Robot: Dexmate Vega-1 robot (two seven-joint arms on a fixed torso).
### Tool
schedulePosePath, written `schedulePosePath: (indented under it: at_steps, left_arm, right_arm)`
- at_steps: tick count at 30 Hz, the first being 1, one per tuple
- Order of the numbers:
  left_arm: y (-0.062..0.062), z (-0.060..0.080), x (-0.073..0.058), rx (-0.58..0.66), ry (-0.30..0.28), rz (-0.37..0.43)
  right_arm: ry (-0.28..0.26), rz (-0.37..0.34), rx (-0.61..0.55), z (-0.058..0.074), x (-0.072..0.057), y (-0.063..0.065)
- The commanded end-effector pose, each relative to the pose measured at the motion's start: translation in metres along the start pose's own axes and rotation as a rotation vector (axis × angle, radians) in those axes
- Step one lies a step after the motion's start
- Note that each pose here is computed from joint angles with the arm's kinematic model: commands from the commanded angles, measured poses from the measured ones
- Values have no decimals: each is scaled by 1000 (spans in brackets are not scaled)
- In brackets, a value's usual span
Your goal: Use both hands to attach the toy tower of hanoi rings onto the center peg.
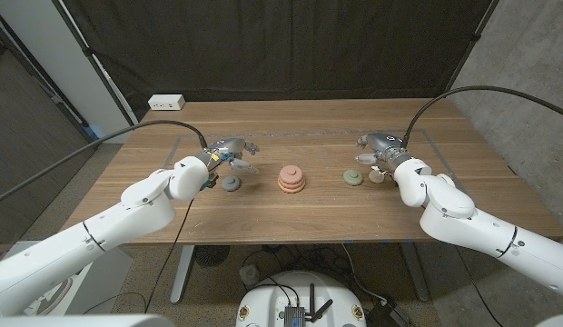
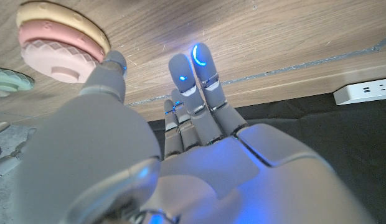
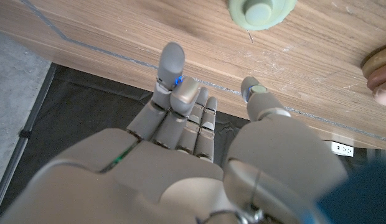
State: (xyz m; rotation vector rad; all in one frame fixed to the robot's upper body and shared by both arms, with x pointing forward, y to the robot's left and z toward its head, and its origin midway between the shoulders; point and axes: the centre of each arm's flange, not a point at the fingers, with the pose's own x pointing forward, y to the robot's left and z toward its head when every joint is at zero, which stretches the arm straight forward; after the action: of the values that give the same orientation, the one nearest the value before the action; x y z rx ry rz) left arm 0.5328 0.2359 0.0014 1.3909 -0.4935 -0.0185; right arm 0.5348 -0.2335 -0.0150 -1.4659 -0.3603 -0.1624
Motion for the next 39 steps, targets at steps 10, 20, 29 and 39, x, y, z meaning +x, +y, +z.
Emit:
schedulePosePath:
  at_steps: [10, 20, 29, 39]
  left_arm:
    - [1, -11, -15, 9, 59, 58]
    - [-2, -20, -24, -9, 93, 70]
    - [-8, -23, -33, -34, 115, 65]
    - [-6, -26, -38, -36, 119, 72]
  right_arm:
    - [-13, 2, 2, -2, -3, 3]
    - [-25, 6, 7, -3, -3, 5]
    - [-35, 15, 6, 0, -2, 8]
    - [-39, 14, -1, 5, -3, 7]
